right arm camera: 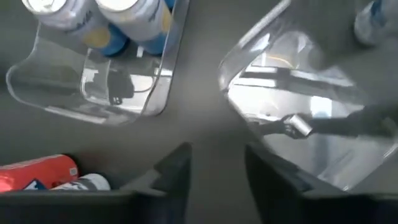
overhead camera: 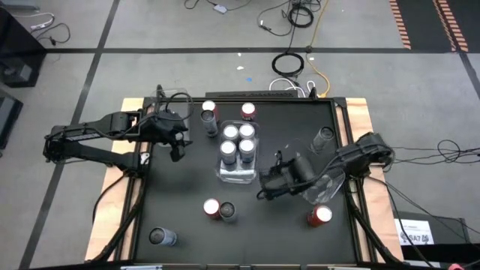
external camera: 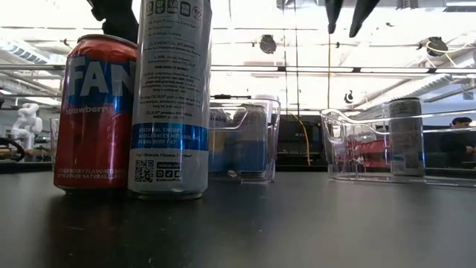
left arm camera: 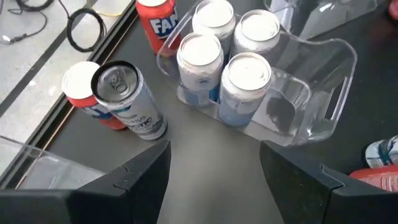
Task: Sort soda cans
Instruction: Move the top transparent bin to the middle left of the table
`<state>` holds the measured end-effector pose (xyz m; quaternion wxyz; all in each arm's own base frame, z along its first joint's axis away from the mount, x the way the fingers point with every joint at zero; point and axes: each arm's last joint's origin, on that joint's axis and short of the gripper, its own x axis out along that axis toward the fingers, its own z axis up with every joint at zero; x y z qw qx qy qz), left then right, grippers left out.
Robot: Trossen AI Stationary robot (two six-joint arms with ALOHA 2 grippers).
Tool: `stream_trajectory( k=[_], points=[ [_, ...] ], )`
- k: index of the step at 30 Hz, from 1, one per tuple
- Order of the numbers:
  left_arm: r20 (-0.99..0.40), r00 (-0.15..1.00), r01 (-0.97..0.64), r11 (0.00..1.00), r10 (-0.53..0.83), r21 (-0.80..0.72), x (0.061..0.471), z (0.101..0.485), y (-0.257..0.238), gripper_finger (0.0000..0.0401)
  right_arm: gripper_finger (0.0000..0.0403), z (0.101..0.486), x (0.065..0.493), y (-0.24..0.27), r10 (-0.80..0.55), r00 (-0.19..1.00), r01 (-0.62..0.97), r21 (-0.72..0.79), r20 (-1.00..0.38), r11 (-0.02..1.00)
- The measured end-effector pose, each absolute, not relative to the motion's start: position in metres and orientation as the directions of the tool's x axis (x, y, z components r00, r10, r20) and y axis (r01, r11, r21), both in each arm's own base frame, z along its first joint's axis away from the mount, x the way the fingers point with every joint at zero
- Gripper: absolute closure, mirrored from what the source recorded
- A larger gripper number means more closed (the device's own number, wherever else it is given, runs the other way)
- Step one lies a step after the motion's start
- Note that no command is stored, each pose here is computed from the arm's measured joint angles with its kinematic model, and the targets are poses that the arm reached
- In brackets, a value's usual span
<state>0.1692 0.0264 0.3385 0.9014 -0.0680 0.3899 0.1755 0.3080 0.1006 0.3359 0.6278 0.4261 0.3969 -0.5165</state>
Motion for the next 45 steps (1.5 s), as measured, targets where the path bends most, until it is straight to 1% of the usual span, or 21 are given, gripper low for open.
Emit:
stream_trajectory(
  k=[4,8,11,13,16,18,22,24,27,28,29,32,36,38,41,45],
  points=[
    [-0.716,0.646,-0.372,0.928,0.266,0.009,0.171,0.339,0.027,0.0143,0.0339,0.352,0.287,0.069,-0.299,0.167,0.975,0.112,-0.94,0.192],
    [-0.683,0.677,-0.398,0.917,0.275,-0.026,0.174,0.343,0.027,0.0143,0.0392,0.363,0.258,0.032,-0.312,0.169,0.955,0.077,-0.935,0.288],
    [-0.654,0.689,-0.465,0.882,0.312,-0.069,0.176,0.345,0.029,0.0143,0.0398,0.36,0.239,0.009,-0.319,0.168,0.94,0.054,-0.933,0.337],
    [-0.639,0.69,-0.508,0.856,0.339,-0.095,0.176,0.346,0.029,0.0143,0.0399,0.356,0.232,-0.002,-0.305,0.222,0.914,0.089,-0.926,0.395],
    [-0.638,0.676,-0.581,0.799,0.369,-0.155,0.176,0.346,0.032,0.0152,0.0402,0.346,0.23,-0.015,-0.273,0.34,0.85,0.17,-0.9,0.499],
    [-0.639,0.663,-0.633,0.748,0.39,-0.201,0.175,0.346,0.035,0.0173,0.0402,0.338,0.232,-0.022,-0.241,0.414,0.799,0.224,-0.878,0.558],
    [-0.64,0.638,-0.715,0.639,0.427,-0.286,0.172,0.346,0.044,0.0243,0.0402,0.316,0.239,-0.031,-0.159,0.502,0.713,0.303,-0.85,0.632],
    [-0.64,0.609,-0.762,0.569,0.469,-0.308,0.17,0.345,0.051,0.0284,0.0403,0.303,0.241,-0.034,-0.121,0.507,0.685,0.314,-0.853,0.657],
    [-0.653,0.545,-0.821,0.492,0.526,-0.289,0.164,0.344,0.063,0.0359,0.0403,0.284,0.242,-0.036,-0.074,0.502,0.664,0.329,-0.862,0.671],
    [-0.654,0.529,-0.835,0.469,0.54,-0.287,0.162,0.344,0.067,0.0379,0.0403,0.279,0.242,-0.037,-0.058,0.498,0.66,0.335,-0.865,0.673],
    [-0.654,0.514,-0.847,0.446,0.555,-0.288,0.16,0.344,0.072,0.0388,0.0403,0.275,0.242,-0.036,-0.043,0.494,0.655,0.34,-0.868,0.674],
    [-0.658,0.479,-0.873,0.394,0.581,-0.288,0.154,0.344,0.085,0.039,0.0403,0.266,0.24,-0.036,-0.015,0.481,0.653,0.347,-0.877,0.674],
    [-0.655,0.432,-0.895,0.383,0.62,-0.229,0.147,0.344,0.096,0.039,0.0403,0.264,0.239,-0.036,-0.012,0.475,0.65,0.342,-0.88,0.679],
    [-0.652,0.415,-0.903,0.375,0.635,-0.209,0.145,0.344,0.101,0.0383,0.0403,0.264,0.239,-0.036,-0.012,0.475,0.648,0.34,-0.88,0.682],
    [-0.659,0.38,-0.918,0.354,0.65,-0.18,0.142,0.342,0.108,0.0351,0.0403,0.264,0.239,-0.036,-0.013,0.475,0.648,0.34,-0.88,0.682],
    [-0.677,0.346,-0.931,0.33,0.65,-0.158,0.145,0.338,0.116,0.0281,0.0403,0.264,0.239,-0.036,-0.012,0.475,0.649,0.341,-0.88,0.681]
  ],
)
